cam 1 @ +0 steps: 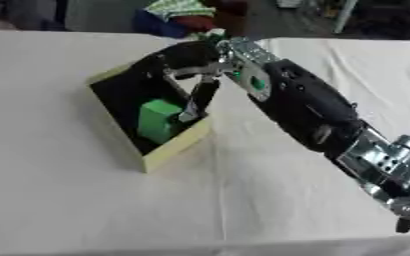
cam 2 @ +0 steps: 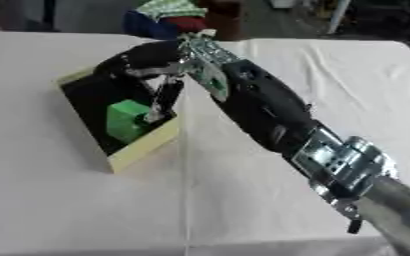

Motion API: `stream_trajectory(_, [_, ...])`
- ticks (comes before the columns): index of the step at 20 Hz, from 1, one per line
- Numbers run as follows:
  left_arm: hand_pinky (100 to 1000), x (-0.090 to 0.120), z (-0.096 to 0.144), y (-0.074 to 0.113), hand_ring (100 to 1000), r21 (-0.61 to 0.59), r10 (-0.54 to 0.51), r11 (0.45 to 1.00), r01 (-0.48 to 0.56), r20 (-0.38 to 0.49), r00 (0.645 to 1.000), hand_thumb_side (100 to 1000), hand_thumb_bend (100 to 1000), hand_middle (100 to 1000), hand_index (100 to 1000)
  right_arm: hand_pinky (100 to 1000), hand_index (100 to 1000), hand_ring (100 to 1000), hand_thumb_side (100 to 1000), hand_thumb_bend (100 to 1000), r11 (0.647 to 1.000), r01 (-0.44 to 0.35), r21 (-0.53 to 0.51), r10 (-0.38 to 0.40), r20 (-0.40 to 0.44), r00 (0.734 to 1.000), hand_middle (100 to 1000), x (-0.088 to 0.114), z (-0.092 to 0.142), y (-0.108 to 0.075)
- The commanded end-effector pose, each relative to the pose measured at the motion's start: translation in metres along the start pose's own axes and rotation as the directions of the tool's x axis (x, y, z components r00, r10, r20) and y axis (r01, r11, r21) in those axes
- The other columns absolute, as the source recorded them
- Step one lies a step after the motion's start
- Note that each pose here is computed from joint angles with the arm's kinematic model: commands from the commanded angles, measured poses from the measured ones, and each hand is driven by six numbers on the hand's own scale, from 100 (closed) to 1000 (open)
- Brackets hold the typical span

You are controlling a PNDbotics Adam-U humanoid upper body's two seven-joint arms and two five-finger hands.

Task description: Pick up objects on the table and place them in the box.

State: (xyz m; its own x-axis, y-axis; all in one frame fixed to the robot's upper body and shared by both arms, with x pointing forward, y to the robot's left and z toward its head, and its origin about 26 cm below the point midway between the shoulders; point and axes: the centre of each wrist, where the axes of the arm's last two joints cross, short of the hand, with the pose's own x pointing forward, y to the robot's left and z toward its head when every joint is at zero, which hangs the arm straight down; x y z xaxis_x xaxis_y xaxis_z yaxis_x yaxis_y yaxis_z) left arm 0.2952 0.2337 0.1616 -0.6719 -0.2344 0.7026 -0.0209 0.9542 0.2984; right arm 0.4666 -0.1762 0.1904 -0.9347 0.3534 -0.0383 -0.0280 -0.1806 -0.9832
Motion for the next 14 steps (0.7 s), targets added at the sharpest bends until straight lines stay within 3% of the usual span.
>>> stream_trajectory(1, [662,0.005,-0.003,0.003,677,0.002,-0.006,1.000,0.006,0.024,1.000,572,257,736,818,882,1000,976,471,454,0.990,-0.083,0.111,0.072,0.102,0.992,982,-0.002,0.012,-0.023])
stream_trajectory(5, [662,0.005,-0.002,0.003,678,0.004,-0.008,1.000,0.008,0.020,1.000,571,256,736,818,883,1000,971,481,452,0.996,-0.062,0.066,0.058,0.062,0.996,979,-0.005,0.028,-0.040])
stream_trajectory(9, [662,0.004,-0.001,0.004,678,0.009,-0.012,1.000,0.011,0.016,1.000,571,255,736,818,877,1000,965,469,450,0.997,-0.039,-0.061,0.038,-0.021,0.999,966,-0.010,0.064,-0.058])
stream_trajectory(14, [662,0.004,-0.001,0.005,678,0.015,-0.016,1.000,0.016,0.014,1.000,572,249,735,818,869,1000,967,453,437,0.974,-0.019,-0.226,-0.010,-0.128,0.992,955,-0.011,0.111,-0.069])
